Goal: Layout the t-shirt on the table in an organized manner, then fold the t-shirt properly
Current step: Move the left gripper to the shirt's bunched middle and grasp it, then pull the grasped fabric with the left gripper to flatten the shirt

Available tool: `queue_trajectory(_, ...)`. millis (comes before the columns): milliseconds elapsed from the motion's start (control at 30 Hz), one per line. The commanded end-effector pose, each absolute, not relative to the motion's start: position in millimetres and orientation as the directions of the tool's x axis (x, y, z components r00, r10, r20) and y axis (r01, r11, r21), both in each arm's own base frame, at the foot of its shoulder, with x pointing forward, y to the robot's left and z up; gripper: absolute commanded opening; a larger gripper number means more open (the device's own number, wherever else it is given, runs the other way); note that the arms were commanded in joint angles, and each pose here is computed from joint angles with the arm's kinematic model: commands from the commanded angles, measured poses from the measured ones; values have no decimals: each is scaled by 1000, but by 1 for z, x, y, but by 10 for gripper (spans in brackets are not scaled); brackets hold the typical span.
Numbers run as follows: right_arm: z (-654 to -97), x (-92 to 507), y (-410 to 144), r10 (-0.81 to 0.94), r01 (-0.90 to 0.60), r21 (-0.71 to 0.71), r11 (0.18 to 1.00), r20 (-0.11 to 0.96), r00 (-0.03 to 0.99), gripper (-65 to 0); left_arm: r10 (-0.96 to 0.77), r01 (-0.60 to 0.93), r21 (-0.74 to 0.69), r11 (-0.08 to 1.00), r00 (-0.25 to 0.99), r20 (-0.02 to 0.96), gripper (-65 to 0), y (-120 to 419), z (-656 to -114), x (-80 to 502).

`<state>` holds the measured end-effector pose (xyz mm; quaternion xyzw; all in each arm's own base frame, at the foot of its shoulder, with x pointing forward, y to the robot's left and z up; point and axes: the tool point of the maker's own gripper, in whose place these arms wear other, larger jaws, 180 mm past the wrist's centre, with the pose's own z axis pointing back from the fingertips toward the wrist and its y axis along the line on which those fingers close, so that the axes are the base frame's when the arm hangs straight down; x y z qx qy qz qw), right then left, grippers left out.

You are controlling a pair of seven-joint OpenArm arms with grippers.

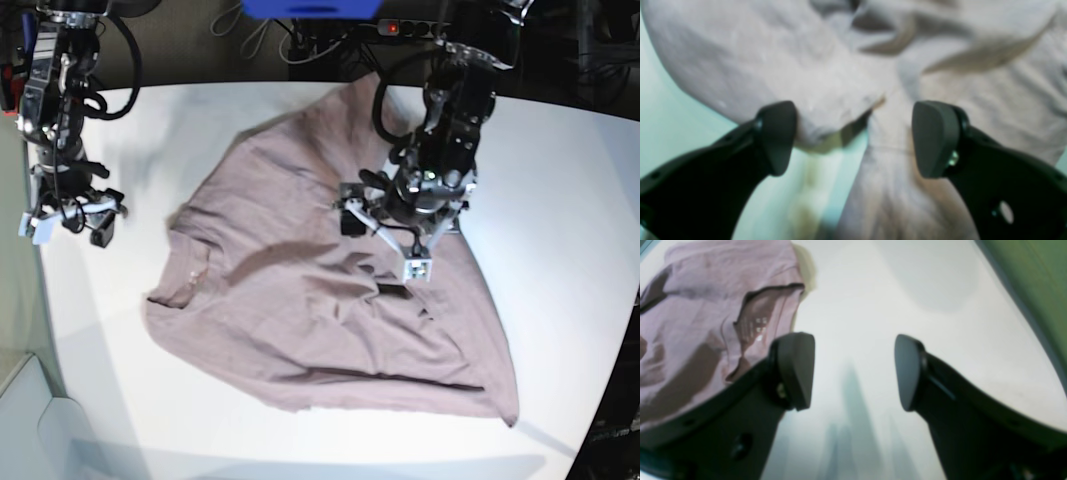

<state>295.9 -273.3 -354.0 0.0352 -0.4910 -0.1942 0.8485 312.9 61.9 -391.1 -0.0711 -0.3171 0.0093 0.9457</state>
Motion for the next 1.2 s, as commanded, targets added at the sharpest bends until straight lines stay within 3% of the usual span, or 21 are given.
queue_trajectory(0, -338, 304, -277, -348, 276, 251, 928, 849, 397, -269, 95, 6, -156, 988, 771, 630, -122, 62, -378, 325)
queue_trajectory(433, -339, 305, -277, -352, 278, 255, 926, 848, 397, -269, 83, -14, -118, 993, 796, 600, -127, 71, -401, 335)
queue_trajectory(467, -339, 305, -277, -352, 278, 255, 926, 848, 397, -269, 82, -14, -116, 993, 796, 600, -147, 72, -401, 335)
queue_trajectory(533, -339, 305, -277, -353, 279, 255, 926, 848, 396, -269, 78, -11, -114, 993, 795, 602, -248, 72, -401, 336)
queue_trajectory(667, -339, 305, -277, -352, 278, 255, 926, 848, 397, -269, 82, -14, -116, 993, 789, 609, -559, 74, -399, 338)
queue_trajectory(933, -338, 305, -278, -351, 279, 253, 926, 848, 396, -269, 95, -16, -128, 992, 764, 639, -612, 75, -385, 342)
queue_trajectory(1000, -338, 305, -279, -350, 280, 252, 926, 849, 395, -269, 141, -49, -154, 987, 730, 669, -650, 84, -370, 341)
queue_trajectory(1167, -338, 305, -279, -349, 280, 250, 927, 850, 395, -269, 240, -118, -212, 970, 587, 773, -647, 115, -310, 342)
